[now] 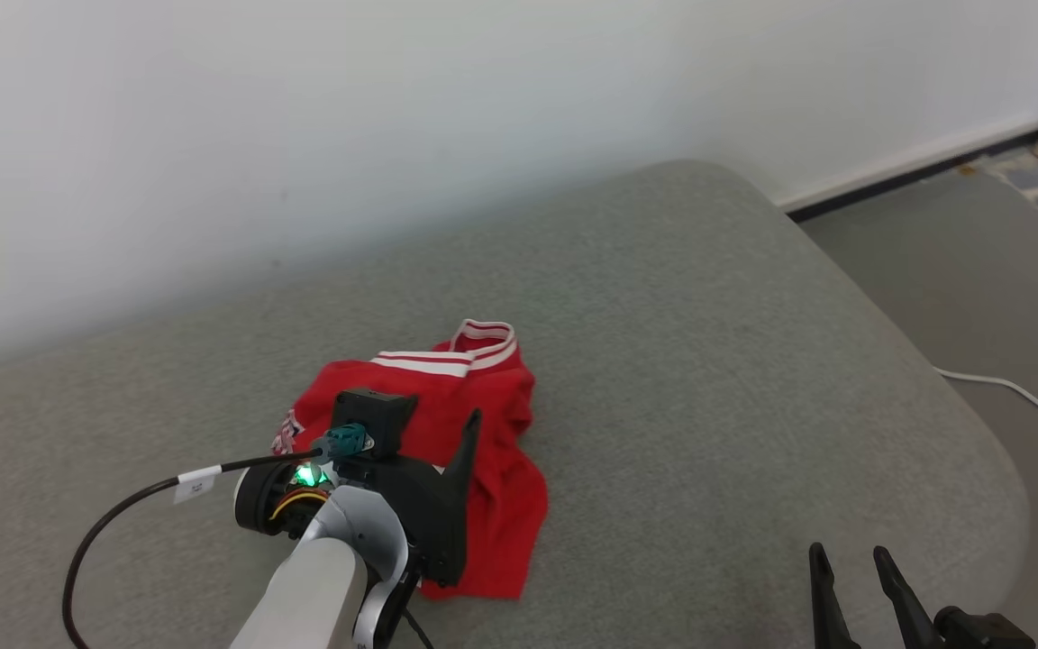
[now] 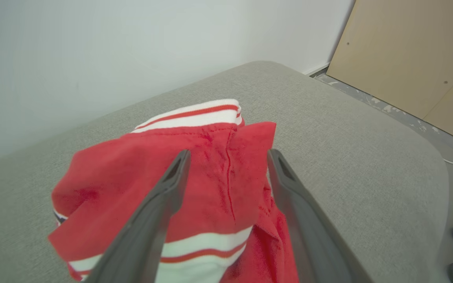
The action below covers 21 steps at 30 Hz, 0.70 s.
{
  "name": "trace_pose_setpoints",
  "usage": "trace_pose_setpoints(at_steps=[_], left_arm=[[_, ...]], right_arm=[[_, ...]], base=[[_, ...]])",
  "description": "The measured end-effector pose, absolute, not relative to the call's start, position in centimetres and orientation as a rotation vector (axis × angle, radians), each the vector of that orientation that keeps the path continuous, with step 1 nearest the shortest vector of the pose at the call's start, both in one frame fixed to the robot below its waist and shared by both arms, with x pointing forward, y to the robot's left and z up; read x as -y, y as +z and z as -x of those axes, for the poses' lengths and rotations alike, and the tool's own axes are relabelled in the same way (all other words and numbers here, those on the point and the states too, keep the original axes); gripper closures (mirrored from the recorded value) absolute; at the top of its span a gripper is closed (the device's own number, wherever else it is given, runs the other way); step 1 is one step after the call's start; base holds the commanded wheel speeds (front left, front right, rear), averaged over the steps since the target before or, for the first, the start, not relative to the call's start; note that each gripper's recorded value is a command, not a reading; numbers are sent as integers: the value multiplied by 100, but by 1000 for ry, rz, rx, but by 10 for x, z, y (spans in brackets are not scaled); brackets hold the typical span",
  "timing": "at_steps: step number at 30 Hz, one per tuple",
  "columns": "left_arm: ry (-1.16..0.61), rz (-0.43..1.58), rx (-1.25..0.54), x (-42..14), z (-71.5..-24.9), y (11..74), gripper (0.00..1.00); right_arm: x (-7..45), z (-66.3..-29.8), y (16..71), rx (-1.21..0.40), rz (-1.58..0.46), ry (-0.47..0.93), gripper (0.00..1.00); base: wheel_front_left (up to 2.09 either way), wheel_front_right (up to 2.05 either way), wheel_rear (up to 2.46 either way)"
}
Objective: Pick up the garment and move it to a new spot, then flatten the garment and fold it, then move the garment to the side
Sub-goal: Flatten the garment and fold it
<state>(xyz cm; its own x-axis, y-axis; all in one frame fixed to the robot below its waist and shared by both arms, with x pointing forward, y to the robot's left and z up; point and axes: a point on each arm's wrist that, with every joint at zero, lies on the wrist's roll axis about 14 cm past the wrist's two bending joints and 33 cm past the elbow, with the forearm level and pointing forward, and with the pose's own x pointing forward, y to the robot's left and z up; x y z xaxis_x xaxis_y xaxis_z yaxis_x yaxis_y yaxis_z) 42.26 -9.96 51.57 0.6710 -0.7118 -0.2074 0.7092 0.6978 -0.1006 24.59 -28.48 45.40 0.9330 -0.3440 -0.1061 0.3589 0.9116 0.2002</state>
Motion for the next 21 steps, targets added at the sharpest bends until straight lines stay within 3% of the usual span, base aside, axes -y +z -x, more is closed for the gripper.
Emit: trace_pose_setpoints(at_steps=[11,12,13,21], left_arm=[[-681,-86,-236,106,-453,494,0],[-664,-91,-242,103,-456,491,26],[-656,-95,-237,101,-458,490,100],[-676,-80,-183,104,-464,505,100]], right_arm=[[295,-230,447,-87,-229,-431,0],[296,-230,446,-90,-229,-434,0],[296,-230,445,-93,-229,-437,0],[293,-234,443,-99,-230,-422,0]], base=[[0,0,0],[0,0,0],[0,0,0],[0,0,0]])
